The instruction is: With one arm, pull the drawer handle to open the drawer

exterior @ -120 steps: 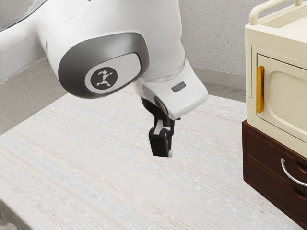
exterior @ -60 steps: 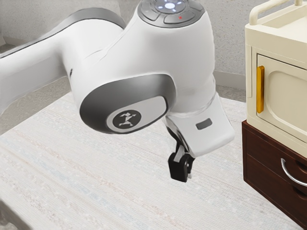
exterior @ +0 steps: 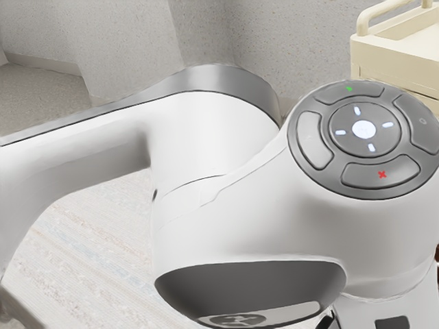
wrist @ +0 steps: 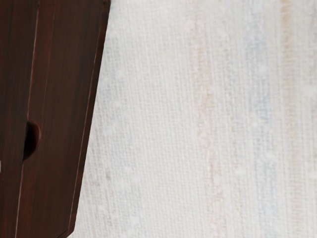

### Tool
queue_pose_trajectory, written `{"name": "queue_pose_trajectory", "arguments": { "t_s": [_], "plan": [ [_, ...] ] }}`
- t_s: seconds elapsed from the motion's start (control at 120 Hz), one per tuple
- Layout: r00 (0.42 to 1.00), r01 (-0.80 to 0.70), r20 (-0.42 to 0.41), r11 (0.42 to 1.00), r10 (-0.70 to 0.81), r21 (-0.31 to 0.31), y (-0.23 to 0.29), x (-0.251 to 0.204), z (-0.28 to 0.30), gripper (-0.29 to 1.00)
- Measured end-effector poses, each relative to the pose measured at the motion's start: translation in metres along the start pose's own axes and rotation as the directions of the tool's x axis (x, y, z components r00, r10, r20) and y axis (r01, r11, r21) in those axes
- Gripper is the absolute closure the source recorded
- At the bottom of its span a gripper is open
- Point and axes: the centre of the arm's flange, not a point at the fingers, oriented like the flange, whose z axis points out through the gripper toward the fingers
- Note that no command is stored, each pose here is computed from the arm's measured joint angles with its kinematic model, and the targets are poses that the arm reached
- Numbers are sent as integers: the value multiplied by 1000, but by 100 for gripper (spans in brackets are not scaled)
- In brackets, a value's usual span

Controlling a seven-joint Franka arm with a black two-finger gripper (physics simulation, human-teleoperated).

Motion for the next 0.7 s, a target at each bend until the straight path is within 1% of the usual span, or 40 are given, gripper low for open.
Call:
{"name": "queue_pose_trajectory", "arguments": {
  "t_s": [0.117, 0.2, 0.325, 0.417, 0.533, 0.7],
  "plan": [
    [1000, 15, -13, 1000, -15, 25, -10, -6, 1, 0],
    [998, 56, -5, 998, -56, 26, -26, -26, 10, 0],
    [992, 120, 27, 992, -121, 41, -51, -64, 27, 0],
    [989, 140, 40, 989, -142, 47, -57, -77, 31, 0],
    [991, 124, 39, 991, -126, 51, -53, -69, 28, 0],
    [998, 53, 15, 997, -54, 64, -33, -32, 14, 0]
  ]
}}
